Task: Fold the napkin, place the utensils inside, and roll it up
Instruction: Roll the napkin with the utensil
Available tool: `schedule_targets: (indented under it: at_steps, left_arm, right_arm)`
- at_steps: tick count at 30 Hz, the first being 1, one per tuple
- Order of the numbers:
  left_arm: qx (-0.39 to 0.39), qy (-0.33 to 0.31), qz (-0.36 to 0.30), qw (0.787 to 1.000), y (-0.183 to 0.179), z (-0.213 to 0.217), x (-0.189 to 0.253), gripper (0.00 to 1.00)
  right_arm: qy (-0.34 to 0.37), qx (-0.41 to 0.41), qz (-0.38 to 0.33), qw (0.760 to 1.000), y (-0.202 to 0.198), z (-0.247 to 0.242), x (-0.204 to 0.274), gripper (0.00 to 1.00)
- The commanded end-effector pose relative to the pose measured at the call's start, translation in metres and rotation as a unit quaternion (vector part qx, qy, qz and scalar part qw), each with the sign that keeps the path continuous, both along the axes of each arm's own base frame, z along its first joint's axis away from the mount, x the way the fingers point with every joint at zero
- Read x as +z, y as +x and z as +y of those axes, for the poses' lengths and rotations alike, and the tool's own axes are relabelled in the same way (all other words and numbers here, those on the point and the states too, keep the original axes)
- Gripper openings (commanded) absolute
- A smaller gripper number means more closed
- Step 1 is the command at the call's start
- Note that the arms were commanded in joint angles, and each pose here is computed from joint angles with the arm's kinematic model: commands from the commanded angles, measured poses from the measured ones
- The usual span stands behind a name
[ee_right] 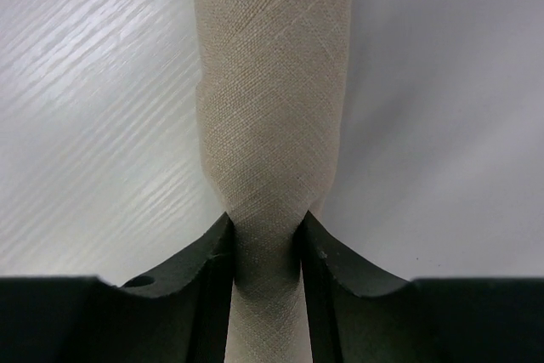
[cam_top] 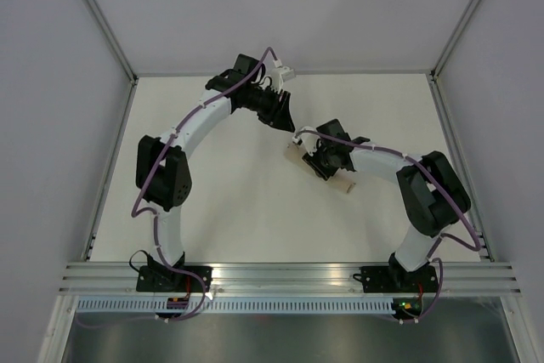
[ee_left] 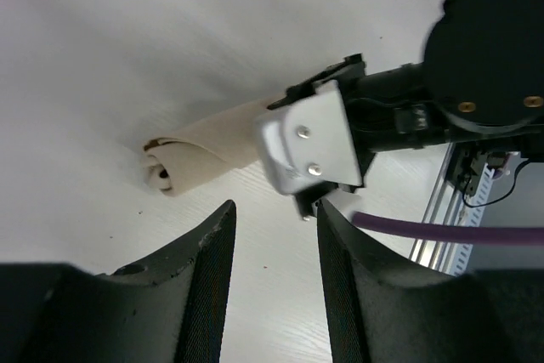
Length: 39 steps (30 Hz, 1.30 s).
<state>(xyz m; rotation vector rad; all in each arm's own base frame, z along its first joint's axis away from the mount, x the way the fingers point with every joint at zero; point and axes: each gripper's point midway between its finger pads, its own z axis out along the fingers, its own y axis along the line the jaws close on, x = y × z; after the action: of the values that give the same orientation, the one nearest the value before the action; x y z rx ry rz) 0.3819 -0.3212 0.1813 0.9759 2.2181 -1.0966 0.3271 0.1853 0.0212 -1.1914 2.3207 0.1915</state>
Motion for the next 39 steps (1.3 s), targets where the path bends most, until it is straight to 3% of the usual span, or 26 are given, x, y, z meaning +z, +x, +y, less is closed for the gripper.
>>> schedule_targets:
  at_steps: [1, 16, 39]
  left_arm:
    - [0.035, -0.027, -0.013, 0.999, -0.007, 0.002, 0.045, 0.48]
    - [0.034, -0.033, -0.014, 0.999, -0.042, 0.018, 0.059, 0.49]
    - [0.041, -0.031, 0.023, 0.998, -0.043, 0.014, 0.046, 0.49]
  right_arm:
    - [-0.044, -0.093, 0.046, 0.994, -0.002, -0.017, -0.028, 0.41]
    - [-0.007, -0.276, 0.078, 0.958, 0.048, 0.012, -0.047, 0.38]
    - [0.079, -0.408, 0.123, 0.901, 0.102, 0.023, -0.066, 0.39]
